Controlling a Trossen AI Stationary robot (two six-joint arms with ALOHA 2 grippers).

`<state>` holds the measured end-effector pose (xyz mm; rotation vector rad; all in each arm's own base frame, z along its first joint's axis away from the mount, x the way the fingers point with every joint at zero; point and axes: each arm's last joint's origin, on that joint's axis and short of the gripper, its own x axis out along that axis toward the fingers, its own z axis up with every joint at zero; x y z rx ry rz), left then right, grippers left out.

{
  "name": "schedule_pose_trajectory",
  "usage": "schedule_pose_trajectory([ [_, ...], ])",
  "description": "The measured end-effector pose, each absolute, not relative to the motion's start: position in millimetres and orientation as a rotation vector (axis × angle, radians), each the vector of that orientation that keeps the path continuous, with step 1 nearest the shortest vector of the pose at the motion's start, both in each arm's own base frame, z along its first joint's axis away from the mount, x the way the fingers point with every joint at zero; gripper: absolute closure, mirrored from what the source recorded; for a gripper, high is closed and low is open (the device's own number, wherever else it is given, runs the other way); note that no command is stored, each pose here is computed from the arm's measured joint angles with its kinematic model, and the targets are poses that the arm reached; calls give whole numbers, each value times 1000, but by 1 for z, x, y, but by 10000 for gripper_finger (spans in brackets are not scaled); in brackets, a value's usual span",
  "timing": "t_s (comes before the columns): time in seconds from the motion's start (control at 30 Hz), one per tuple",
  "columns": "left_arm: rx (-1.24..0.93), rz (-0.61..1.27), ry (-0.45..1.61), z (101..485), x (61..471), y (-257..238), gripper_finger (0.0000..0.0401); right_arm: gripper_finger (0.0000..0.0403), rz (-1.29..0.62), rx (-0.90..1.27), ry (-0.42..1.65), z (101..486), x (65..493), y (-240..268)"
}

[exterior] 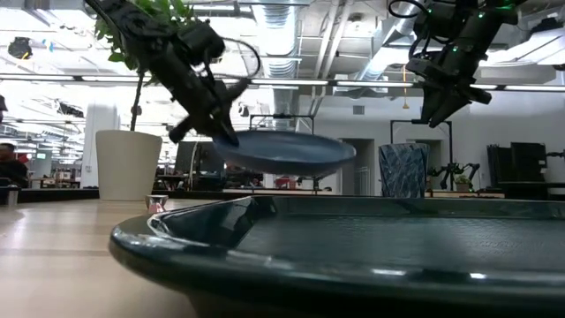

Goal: Pick and place plate/cup/fork/spoon on tray
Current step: Put the dark blue plate on the black tray

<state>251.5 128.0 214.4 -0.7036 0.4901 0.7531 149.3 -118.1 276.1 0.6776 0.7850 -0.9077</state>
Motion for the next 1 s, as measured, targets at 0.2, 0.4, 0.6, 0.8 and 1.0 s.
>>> schedule_pose_trajectory([
  [0.2, -710, 633, 527, 240, 237, 92, 401, 270, -899, 659, 795, 276, 149, -118],
  [0.4, -751, 366, 609, 243, 250, 29, 401, 270, -900, 655, 796, 276, 149, -118],
  [0.6, -743, 228, 528, 236, 275, -28, 401, 269, -901, 655, 795, 276, 149, -118],
  [0.8, -770, 145, 490, 211, 304, -52, 401, 269, -903, 660, 791, 276, 149, -118],
  [1.0, -783, 166, 577, 175, 318, -57, 401, 269, -904, 661, 790, 276, 149, -118],
])
